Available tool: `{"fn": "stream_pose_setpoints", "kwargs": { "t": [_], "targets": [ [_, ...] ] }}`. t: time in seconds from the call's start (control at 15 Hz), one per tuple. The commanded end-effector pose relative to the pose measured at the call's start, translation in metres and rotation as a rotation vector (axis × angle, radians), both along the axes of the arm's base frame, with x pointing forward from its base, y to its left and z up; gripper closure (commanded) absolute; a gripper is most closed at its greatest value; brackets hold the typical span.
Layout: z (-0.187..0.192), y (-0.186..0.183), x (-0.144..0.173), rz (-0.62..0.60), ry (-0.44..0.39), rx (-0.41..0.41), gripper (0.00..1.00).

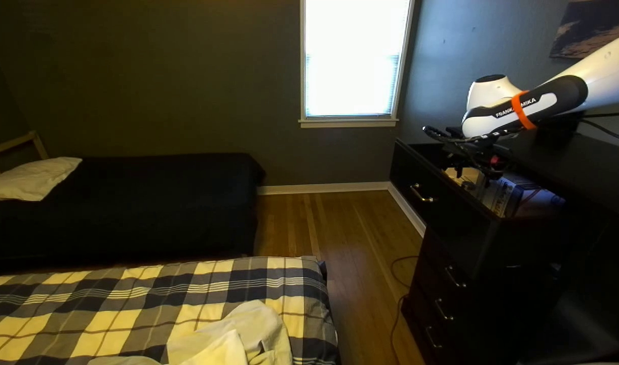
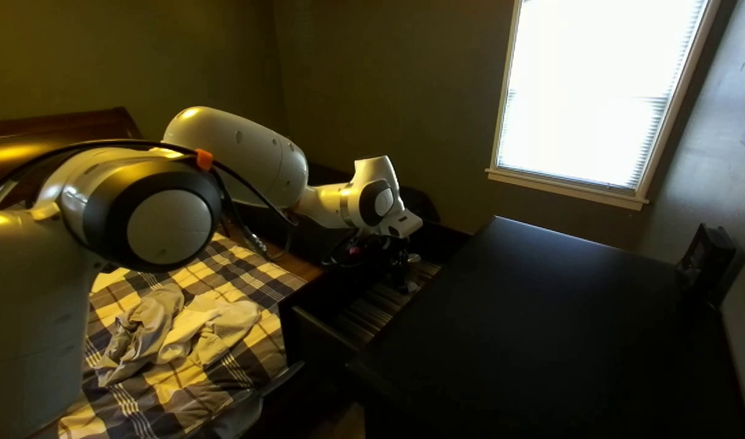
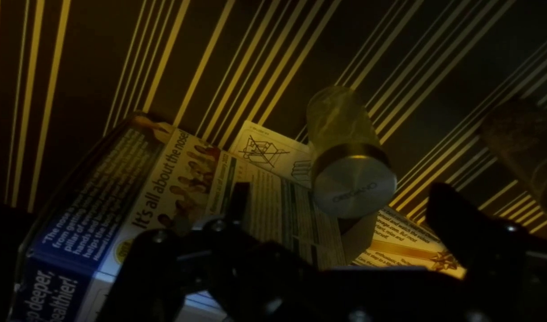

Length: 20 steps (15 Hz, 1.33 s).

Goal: Put the jar on the counter and close the drawer

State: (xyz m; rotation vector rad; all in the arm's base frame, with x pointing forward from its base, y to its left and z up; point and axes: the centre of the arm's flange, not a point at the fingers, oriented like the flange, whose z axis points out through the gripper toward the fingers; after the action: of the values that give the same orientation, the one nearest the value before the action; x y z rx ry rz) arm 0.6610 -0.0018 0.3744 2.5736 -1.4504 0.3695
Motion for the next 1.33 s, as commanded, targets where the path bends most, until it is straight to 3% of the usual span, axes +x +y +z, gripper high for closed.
{"fn": "stream_pose_setpoints", "kwargs": {
  "t": [0.0, 0.47, 0.53, 1.0, 1.07, 1.27],
  "targets": [
    [-0.006, 0.001, 0.004, -0.013, -0.011, 0.021, 0.00],
    [-0.020, -0.001, 0.009, -0.013, -0.028, 0.013, 0.01],
    [-0.022, -0.002, 0.010, -0.013, -0.029, 0.013, 0.18],
    [-0.014, 0.007, 0.005, -0.003, -0.018, 0.014, 0.70],
    [-0.005, 0.012, 0.003, 0.001, -0.019, 0.009, 0.75],
    [0.038, 0.028, -0.001, 0.020, -0.048, -0.010, 0.75]
  ]
}}
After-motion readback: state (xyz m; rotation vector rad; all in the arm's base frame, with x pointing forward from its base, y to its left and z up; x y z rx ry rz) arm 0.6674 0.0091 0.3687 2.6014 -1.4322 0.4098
